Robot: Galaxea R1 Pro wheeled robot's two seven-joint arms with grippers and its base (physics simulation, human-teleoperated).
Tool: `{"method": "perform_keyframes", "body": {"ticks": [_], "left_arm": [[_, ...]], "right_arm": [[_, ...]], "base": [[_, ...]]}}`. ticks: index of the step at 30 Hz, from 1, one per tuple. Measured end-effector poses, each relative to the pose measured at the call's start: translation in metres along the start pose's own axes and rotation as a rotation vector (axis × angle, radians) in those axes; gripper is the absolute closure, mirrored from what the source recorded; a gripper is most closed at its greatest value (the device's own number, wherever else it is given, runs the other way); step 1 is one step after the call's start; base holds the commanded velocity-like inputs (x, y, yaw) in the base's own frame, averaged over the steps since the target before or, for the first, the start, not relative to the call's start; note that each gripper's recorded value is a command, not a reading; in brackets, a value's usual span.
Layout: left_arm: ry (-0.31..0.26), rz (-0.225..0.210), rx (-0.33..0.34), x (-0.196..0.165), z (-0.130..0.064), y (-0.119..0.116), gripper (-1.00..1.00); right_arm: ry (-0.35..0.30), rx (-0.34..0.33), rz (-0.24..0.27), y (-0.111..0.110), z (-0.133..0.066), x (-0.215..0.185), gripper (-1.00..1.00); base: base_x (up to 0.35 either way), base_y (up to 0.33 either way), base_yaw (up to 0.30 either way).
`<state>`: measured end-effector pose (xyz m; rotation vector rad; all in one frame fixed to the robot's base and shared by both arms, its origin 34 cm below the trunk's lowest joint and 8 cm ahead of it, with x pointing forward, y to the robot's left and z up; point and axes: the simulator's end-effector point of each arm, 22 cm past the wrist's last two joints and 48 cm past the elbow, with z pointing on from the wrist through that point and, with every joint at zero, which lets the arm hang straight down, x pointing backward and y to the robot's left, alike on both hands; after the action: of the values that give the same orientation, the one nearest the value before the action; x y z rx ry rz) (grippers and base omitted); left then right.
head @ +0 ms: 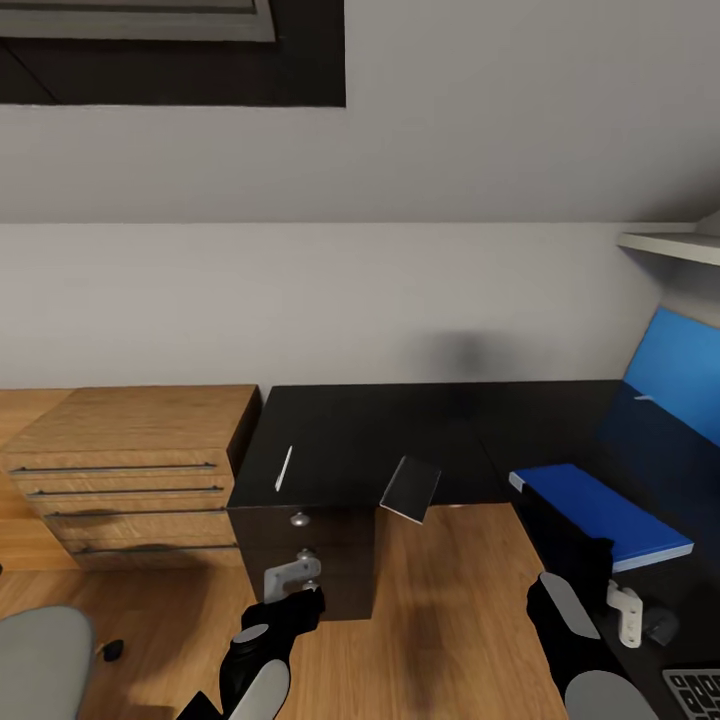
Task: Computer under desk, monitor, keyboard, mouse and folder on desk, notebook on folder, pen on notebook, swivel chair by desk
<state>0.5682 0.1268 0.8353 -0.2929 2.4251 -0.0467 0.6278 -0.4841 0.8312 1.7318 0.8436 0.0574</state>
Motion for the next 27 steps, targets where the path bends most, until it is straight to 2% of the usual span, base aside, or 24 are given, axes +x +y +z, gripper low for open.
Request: {"method": "perform_keyframes", "body": {"ticks": [27], "left_arm": [[0.0,0.003,-0.01,0.0013,0.0024,0.0042,-1.0]], "right_arm": [[-0.002,0.003,-0.001,-0.0015,0.0014,-0.0005,1.0]], "base": [[0.025,-0.019,0.0]]}}
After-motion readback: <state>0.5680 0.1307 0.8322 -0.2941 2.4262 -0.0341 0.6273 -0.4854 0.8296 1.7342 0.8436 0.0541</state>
